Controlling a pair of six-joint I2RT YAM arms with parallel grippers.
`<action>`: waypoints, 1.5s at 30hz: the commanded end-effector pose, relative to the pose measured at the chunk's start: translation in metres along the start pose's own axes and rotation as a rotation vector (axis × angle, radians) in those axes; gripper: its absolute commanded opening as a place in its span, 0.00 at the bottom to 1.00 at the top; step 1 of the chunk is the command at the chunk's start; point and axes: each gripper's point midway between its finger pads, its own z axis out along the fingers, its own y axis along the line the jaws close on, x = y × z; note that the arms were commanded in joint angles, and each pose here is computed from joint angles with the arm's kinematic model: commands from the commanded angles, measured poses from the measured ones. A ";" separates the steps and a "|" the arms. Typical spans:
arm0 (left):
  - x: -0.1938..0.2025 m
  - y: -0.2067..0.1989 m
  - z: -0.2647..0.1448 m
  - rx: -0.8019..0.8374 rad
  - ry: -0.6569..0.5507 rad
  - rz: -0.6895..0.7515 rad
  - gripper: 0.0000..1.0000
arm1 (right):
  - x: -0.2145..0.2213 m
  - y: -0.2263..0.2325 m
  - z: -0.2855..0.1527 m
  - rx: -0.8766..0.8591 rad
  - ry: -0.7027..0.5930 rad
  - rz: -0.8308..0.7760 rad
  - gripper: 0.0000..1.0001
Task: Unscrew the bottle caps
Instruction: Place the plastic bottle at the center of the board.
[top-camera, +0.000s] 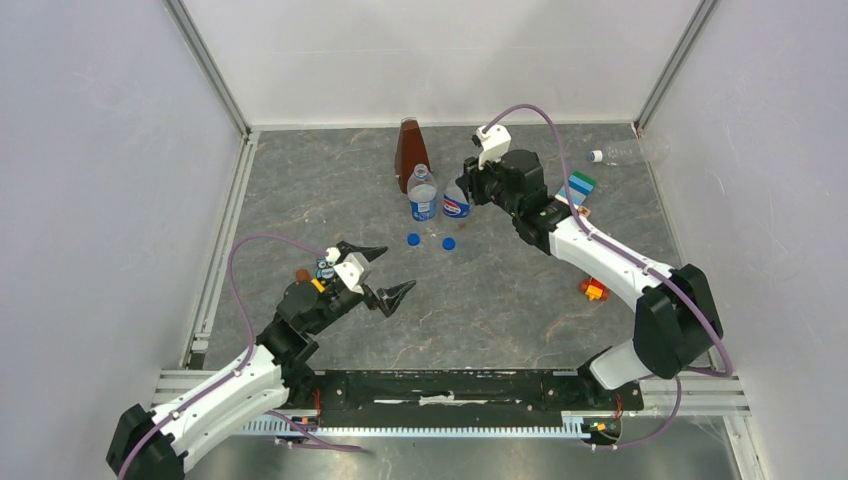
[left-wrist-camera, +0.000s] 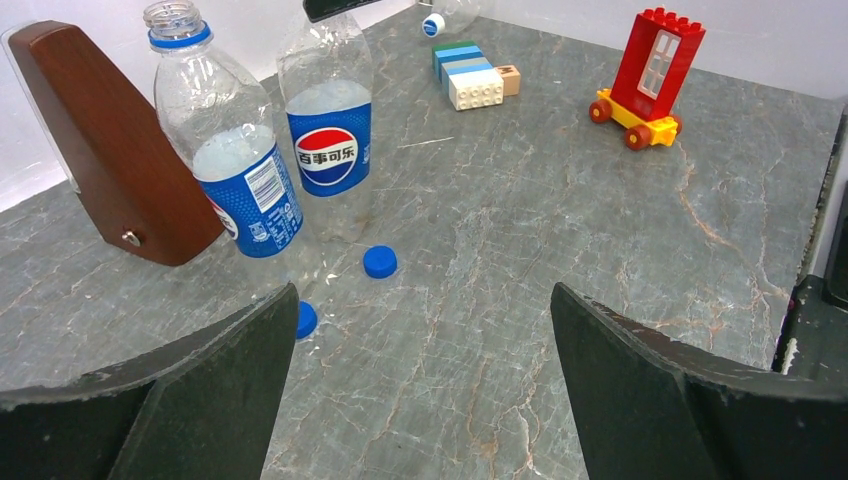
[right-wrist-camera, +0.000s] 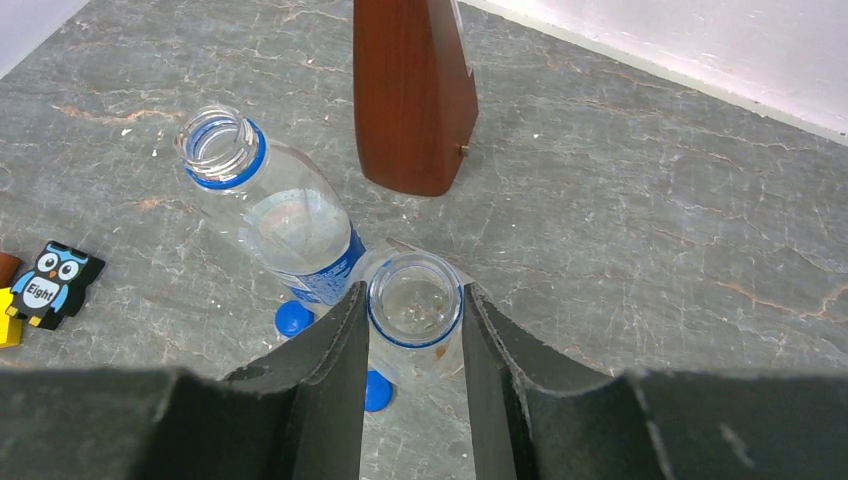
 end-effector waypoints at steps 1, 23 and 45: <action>-0.011 0.002 0.001 -0.003 -0.043 0.028 1.00 | -0.015 0.006 0.006 -0.033 -0.021 0.001 0.40; 0.001 0.002 0.004 0.001 -0.003 0.021 1.00 | -0.020 0.008 0.011 -0.045 -0.011 -0.021 0.49; 0.003 0.002 0.006 -0.001 0.005 0.020 1.00 | -0.027 0.009 -0.001 -0.052 -0.030 -0.033 0.64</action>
